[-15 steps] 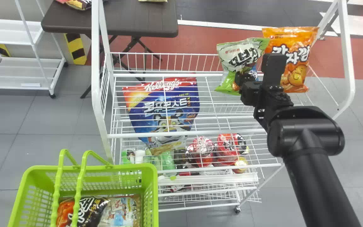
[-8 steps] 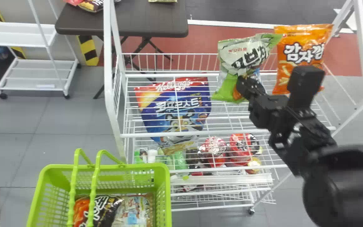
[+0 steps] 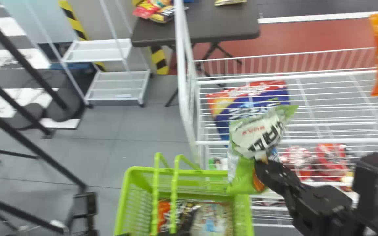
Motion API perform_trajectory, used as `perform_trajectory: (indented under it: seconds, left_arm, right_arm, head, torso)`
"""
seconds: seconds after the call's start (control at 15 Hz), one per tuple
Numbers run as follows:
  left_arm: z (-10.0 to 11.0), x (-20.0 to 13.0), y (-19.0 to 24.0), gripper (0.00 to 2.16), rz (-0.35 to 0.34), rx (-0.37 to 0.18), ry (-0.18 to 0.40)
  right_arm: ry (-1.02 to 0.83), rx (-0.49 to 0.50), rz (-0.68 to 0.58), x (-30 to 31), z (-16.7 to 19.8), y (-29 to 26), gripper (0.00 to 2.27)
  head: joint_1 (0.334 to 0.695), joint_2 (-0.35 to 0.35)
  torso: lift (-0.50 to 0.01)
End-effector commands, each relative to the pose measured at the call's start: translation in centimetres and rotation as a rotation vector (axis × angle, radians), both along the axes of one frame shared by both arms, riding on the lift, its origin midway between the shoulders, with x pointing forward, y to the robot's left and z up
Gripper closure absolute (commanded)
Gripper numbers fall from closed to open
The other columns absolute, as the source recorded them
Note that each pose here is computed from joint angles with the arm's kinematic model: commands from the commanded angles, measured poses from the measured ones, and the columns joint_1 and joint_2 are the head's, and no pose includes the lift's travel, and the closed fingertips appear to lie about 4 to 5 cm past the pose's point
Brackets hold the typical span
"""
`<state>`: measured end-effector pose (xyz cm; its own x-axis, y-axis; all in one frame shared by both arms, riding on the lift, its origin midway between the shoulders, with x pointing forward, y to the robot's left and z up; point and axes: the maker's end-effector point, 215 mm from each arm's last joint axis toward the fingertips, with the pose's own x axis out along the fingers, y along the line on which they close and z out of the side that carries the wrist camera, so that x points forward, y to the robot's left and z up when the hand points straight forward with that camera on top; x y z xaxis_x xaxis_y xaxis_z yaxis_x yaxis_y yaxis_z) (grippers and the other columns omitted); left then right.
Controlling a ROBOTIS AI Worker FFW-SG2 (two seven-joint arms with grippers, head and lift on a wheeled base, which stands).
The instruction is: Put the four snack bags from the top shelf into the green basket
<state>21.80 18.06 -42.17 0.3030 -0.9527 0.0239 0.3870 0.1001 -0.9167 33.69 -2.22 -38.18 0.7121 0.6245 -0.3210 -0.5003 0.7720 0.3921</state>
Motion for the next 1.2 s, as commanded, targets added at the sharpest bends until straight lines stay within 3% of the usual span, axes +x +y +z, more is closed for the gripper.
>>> perform_trajectory:
  seconds: [0.0,0.27,0.6,0.67,0.73,0.8,0.87,1.13]
  left_arm:
    - [0.2,-0.1,0.0,2.15,-0.004,-0.007,-0.003]
    - [0.2,-0.1,-0.1,2.15,-0.008,-0.009,-0.003]
    - [0.2,-0.3,-0.1,2.15,-0.008,-0.008,0.0]
    - [0.1,-0.3,0.0,2.15,-0.005,-0.006,0.001]
    - [0.2,-0.3,0.1,2.15,-0.004,-0.006,0.0]
    - [0.1,-0.3,0.2,2.15,-0.004,-0.004,-0.001]
    - [0.1,-0.3,0.1,2.15,-0.006,-0.006,0.001]
    - [0.1,-0.2,0.1,2.15,-0.007,-0.005,-0.002]
  right_arm:
    - [0.105,0.01,0.08,-3.2,-2.3,3.1,2.25]
    - [0.215,0.015,0.187,-6.1,-8.2,8.4,2.25]
    - [0.256,0.04,0.242,-5.9,-11.8,12.9,2.25]
    - [0.272,0.026,0.253,-5.9,-12.3,13.1,2.07]
    - [0.294,0.029,0.263,-6.2,-12.6,13.4,1.3]
    - [0.319,0.031,0.277,-6.8,-12.8,13.3,0.3]
    - [0.334,0.019,0.292,-7.4,-12.8,13.0,0.0]
    - [0.394,0.052,0.287,-7.5,-9.6,8.4,0.04]
  head:
    - [0.695,0.329]
    - [0.695,0.35]
    - [0.695,0.35]
    - [0.695,0.35]
    - [0.695,0.35]
    - [0.695,0.35]
    - [0.695,0.35]
    - [0.695,0.35]
  torso:
    - [0.0]
    - [0.0]
    - [0.0]
    - [0.0]
    - [0.0]
    - [0.0]
    - [0.0]
    - [0.0]
